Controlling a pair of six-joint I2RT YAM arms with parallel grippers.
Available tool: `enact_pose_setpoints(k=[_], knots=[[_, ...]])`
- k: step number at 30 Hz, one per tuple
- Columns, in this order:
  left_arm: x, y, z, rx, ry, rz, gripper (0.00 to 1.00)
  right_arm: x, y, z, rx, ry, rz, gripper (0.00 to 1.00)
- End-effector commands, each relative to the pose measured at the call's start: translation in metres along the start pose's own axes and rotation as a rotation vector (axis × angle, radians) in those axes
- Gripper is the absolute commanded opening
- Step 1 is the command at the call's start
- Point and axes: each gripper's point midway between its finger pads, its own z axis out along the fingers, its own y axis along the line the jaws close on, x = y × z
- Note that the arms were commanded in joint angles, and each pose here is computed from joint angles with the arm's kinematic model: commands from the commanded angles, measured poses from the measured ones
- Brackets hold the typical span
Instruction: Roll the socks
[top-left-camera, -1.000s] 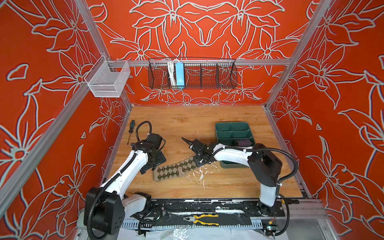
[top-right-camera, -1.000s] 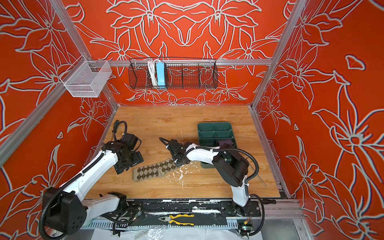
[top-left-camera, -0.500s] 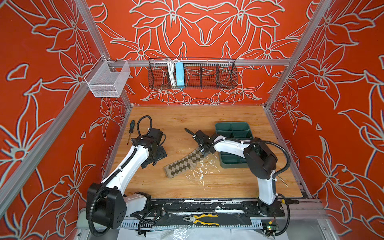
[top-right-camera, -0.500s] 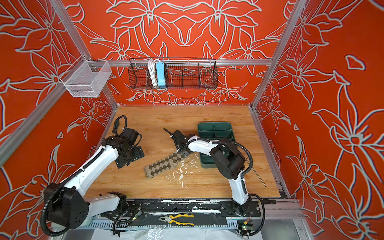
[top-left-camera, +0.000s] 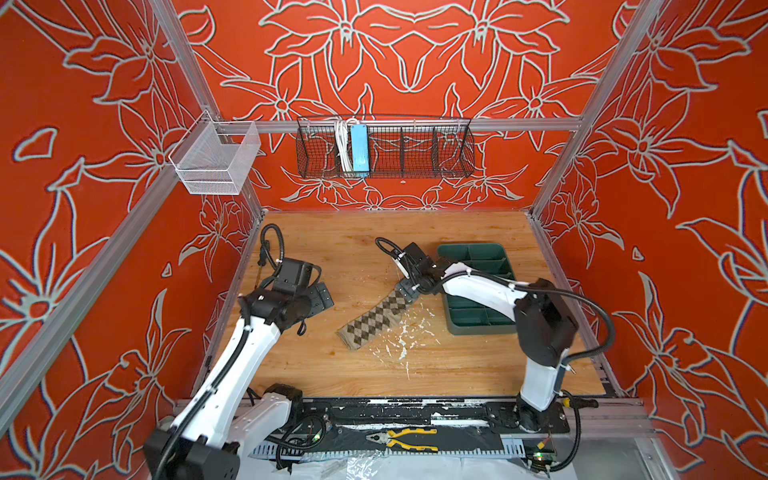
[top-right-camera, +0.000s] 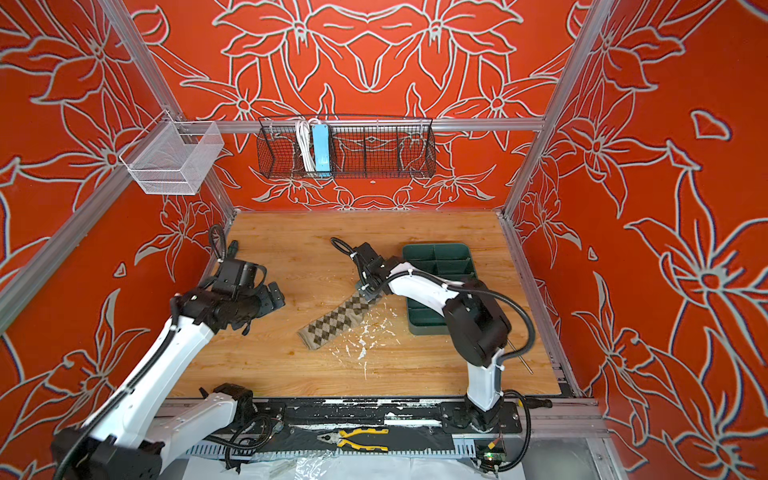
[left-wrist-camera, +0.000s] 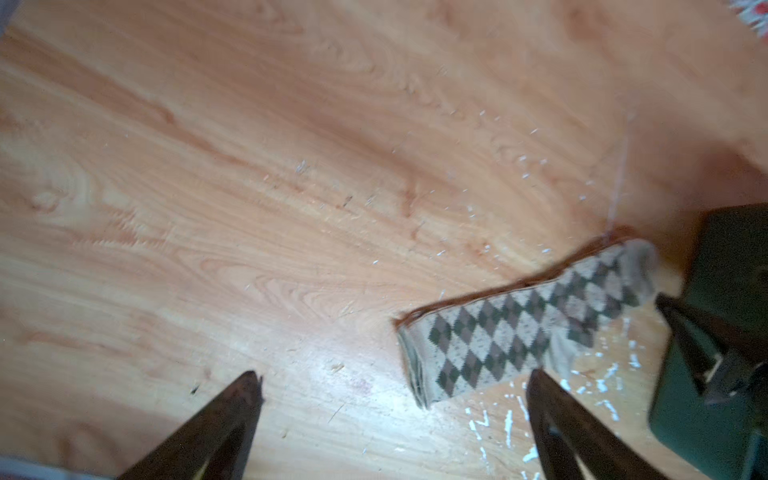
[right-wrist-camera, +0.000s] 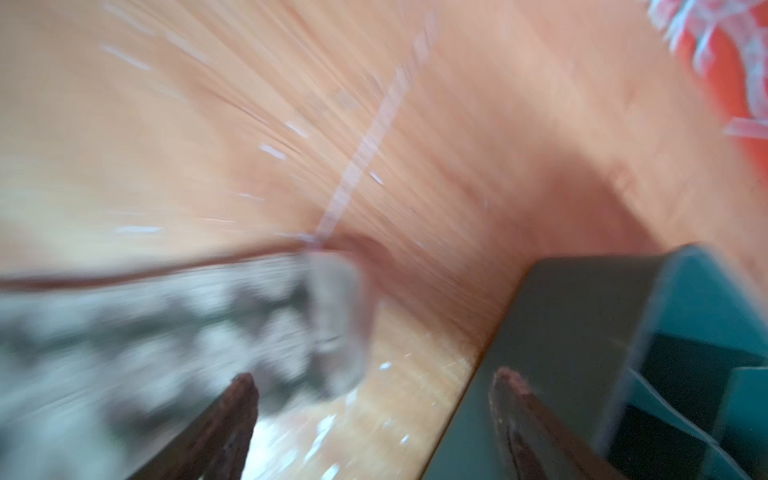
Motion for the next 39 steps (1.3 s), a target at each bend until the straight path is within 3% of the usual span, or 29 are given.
enact_pose_setpoints(k=[1, 5, 7, 10, 16, 20, 26, 32, 39], knots=[[-0.016, -0.013, -0.024, 0.142, -0.15, 0.01, 0.97, -0.023, 0.046, -0.034, -0.143, -0.147, -0.025, 0.87], [-0.02, -0.009, -0.042, 0.191, -0.25, 0.007, 0.97, -0.013, 0.074, -0.041, -0.291, -0.097, 0.209, 0.86], [-0.018, -0.006, -0.043, 0.183, -0.255, 0.012, 0.97, -0.004, 0.091, -0.039, -0.381, -0.046, 0.307, 0.9], [-0.012, -0.002, -0.036, 0.157, -0.219, 0.025, 0.97, 0.008, 0.098, -0.029, -0.406, 0.028, 0.439, 0.97], [-0.001, -0.004, -0.014, 0.122, -0.114, 0.041, 0.97, 0.011, 0.098, -0.008, -0.43, 0.099, 0.685, 0.98], [0.003, -0.003, -0.005, 0.093, -0.066, 0.036, 0.97, 0.017, 0.076, 0.011, -0.345, 0.132, 0.802, 0.98], [0.006, 0.004, 0.001, 0.038, -0.034, 0.029, 0.97, 0.023, 0.05, 0.047, -0.268, 0.193, 0.79, 0.98], [0.004, 0.005, -0.003, 0.031, -0.044, 0.03, 0.97, 0.02, 0.06, 0.085, -0.313, 0.253, 0.698, 0.97], [0.004, 0.007, -0.009, 0.028, -0.049, 0.034, 0.97, -0.02, 0.099, 0.119, -0.538, 0.24, 0.463, 0.94]])
